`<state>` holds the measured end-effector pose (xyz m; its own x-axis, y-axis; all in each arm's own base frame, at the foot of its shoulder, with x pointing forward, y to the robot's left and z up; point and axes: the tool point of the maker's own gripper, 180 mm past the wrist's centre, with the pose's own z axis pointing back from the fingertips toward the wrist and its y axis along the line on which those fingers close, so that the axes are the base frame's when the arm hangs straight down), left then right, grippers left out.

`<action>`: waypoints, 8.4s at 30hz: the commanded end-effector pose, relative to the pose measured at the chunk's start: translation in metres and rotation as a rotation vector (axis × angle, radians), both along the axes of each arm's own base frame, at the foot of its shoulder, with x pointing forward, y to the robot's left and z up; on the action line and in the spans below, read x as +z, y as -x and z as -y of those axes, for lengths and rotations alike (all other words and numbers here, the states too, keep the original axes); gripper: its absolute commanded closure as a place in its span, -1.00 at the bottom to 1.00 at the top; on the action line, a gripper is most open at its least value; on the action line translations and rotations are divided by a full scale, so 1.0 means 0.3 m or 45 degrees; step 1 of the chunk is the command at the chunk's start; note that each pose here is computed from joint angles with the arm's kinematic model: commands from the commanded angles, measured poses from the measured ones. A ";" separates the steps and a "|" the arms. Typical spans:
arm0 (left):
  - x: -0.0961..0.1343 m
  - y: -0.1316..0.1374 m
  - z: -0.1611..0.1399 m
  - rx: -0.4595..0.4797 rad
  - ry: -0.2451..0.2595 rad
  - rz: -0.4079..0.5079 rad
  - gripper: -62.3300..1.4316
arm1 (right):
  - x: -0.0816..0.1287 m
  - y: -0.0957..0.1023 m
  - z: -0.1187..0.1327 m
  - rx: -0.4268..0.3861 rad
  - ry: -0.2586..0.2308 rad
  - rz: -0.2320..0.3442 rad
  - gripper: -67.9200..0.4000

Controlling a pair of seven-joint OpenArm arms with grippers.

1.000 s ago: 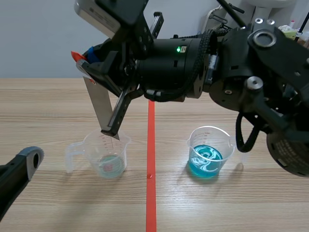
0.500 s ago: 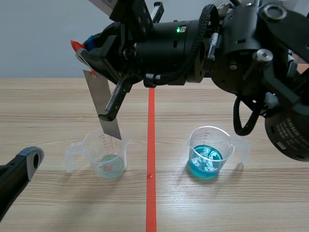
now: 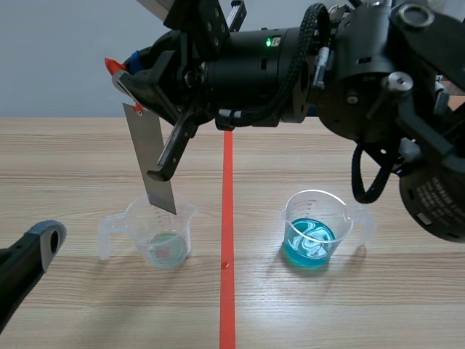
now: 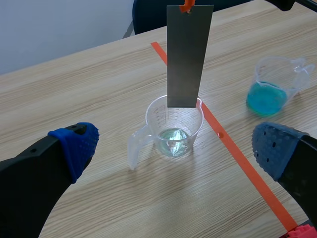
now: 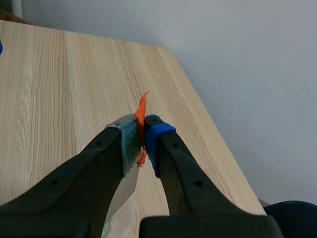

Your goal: Do the redox reaction experiment

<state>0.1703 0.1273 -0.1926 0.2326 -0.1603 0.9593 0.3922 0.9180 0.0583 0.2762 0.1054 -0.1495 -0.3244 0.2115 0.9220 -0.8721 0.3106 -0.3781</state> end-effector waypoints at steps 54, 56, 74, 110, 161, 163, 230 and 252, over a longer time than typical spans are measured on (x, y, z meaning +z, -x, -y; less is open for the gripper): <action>0.013 0.001 0.006 0.004 0.019 0.011 -1.00 | 0.067 0.002 -0.003 0.013 -0.052 0.057 0.96; 0.013 0.001 0.006 0.004 0.019 0.011 -1.00 | 0.067 0.002 -0.003 0.013 -0.052 0.057 0.96; 0.013 0.001 0.006 0.004 0.019 0.011 -1.00 | 0.067 0.002 -0.003 0.013 -0.052 0.057 0.96; 0.012 0.001 0.006 0.004 0.018 0.011 -1.00 | 0.067 -0.031 0.056 -0.061 -0.056 0.056 0.96; 0.012 0.001 0.005 0.004 0.018 0.010 -1.00 | 0.049 0.026 0.654 -0.190 0.172 0.221 0.96; 0.012 0.001 0.005 0.004 0.018 0.010 -1.00 | 0.051 0.028 0.652 -0.187 0.167 0.223 0.96; 0.012 0.001 0.005 0.004 0.018 0.010 -1.00 | 0.039 0.049 0.642 -0.137 0.174 0.187 0.96; 0.012 0.001 0.005 0.004 0.018 0.010 -1.00 | 0.041 0.050 0.641 -0.134 0.170 0.189 0.96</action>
<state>0.1703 0.1273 -0.1926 0.2326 -0.1603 0.9593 0.3922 0.9180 0.0583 0.2603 -0.0871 -0.1452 -0.4011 0.3765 0.8351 -0.7787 0.3400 -0.5273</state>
